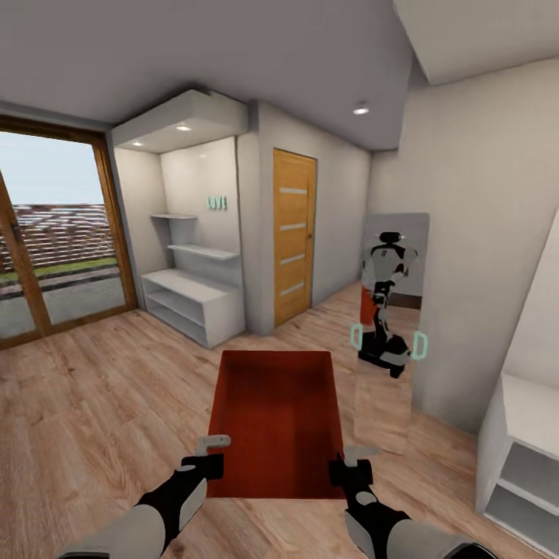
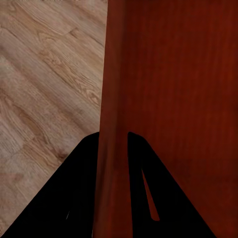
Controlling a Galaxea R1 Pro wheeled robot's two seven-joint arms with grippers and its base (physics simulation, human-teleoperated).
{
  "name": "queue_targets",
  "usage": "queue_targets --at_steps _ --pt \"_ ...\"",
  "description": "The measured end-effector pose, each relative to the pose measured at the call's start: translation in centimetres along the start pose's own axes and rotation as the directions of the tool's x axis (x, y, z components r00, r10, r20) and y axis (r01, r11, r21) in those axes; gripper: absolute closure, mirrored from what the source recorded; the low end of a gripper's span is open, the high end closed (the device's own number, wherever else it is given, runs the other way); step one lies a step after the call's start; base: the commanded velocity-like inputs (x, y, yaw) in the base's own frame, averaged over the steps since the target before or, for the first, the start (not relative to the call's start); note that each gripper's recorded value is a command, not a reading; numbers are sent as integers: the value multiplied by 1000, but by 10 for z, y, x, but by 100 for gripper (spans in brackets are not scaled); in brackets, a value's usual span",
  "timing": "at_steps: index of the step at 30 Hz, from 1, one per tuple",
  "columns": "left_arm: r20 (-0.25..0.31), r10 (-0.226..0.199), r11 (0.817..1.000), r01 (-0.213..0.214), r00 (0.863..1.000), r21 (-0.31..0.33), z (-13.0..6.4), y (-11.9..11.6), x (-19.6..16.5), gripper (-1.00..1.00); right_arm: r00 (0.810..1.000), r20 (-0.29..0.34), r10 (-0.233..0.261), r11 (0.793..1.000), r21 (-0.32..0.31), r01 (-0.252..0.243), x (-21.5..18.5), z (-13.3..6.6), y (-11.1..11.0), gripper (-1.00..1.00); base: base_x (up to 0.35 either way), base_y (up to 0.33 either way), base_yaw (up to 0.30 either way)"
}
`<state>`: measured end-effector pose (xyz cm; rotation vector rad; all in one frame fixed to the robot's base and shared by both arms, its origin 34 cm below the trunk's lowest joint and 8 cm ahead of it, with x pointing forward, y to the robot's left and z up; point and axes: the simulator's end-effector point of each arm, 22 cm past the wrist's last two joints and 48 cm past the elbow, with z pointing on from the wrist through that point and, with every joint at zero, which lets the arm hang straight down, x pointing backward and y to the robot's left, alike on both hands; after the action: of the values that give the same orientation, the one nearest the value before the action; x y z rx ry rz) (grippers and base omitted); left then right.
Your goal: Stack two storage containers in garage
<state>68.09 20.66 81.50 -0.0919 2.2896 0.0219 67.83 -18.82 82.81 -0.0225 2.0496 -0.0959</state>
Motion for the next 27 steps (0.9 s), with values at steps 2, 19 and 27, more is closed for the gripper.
queue_targets --at_steps 2,19,27 --pt "-1 -1 1000 1 1000 0 0 0 0 100 1000 -1 -1 1000 -1 1 0 0 0 100 322 0 42" --pt "0 -1 1000 1 1000 0 0 0 0 100 1000 1 -1 1000 0 1 0 0 0 100 322 0 3" --pt "0 0 1000 0 1000 0 0 0 0 100 1000 1 0 1000 0 0 0 0 0 100 322 0 0"
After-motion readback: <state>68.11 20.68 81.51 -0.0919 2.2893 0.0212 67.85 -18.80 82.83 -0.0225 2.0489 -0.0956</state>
